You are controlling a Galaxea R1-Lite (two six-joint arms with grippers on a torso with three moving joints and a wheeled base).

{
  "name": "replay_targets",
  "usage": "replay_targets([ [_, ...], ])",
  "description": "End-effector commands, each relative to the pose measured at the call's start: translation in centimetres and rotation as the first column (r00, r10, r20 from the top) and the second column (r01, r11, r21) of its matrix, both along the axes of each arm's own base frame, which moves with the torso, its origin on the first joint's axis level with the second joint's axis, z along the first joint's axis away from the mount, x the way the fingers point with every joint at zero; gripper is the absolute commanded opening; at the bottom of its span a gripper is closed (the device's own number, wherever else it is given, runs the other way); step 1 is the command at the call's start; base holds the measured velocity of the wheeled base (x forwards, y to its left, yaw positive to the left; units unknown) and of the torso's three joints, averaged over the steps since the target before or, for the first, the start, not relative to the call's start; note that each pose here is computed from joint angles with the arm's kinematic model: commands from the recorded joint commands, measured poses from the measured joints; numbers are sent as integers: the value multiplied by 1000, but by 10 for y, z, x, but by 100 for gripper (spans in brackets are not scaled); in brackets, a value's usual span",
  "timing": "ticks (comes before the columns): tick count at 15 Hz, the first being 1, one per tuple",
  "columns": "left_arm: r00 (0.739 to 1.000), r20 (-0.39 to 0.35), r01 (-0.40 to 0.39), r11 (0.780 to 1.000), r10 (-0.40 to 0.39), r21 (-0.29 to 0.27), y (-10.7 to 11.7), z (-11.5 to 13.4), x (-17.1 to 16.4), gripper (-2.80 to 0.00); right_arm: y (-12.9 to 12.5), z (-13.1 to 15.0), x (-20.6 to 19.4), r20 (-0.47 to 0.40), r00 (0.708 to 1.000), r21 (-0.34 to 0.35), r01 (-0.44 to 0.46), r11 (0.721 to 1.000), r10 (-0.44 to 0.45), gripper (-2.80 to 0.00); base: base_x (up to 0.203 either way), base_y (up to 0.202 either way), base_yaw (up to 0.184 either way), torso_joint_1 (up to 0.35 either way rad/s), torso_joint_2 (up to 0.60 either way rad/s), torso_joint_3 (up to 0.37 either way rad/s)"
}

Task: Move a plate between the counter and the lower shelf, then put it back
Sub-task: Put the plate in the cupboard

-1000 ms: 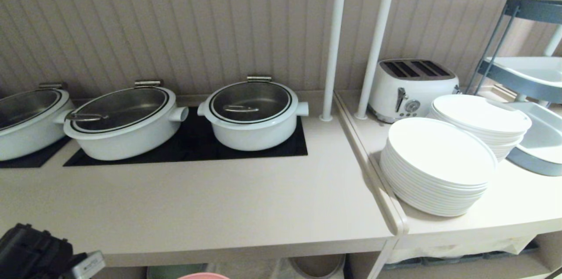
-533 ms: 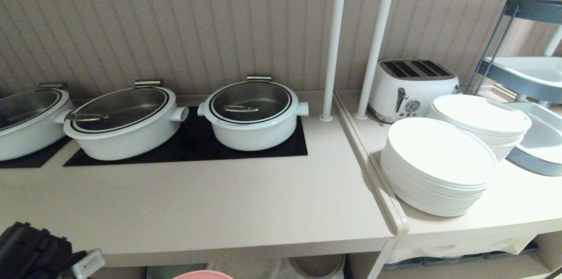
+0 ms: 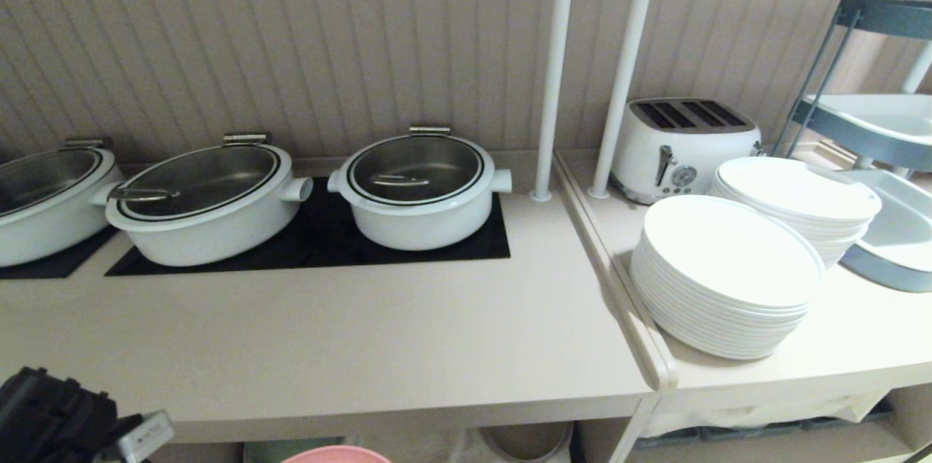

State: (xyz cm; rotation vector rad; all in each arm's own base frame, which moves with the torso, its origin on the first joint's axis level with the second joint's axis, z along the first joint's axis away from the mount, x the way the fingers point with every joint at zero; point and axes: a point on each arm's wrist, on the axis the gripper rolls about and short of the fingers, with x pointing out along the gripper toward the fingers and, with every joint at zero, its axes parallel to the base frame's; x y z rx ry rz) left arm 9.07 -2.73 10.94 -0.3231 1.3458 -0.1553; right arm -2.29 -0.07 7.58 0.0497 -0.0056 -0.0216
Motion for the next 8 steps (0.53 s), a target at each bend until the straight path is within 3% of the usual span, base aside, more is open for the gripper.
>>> replay_targets([
  [1, 1000, -3, -3, 1000, 3, 0, 0, 0, 0, -280, 0, 0, 0, 0, 1000, 2, 0, 1000, 0, -280, 0, 0, 0, 0, 0, 0],
  [8, 1000, -5, -5, 1000, 5, 0, 0, 0, 0, -280, 0, 0, 0, 0, 1000, 2, 0, 1000, 0, -280, 0, 0, 0, 0, 0, 0],
])
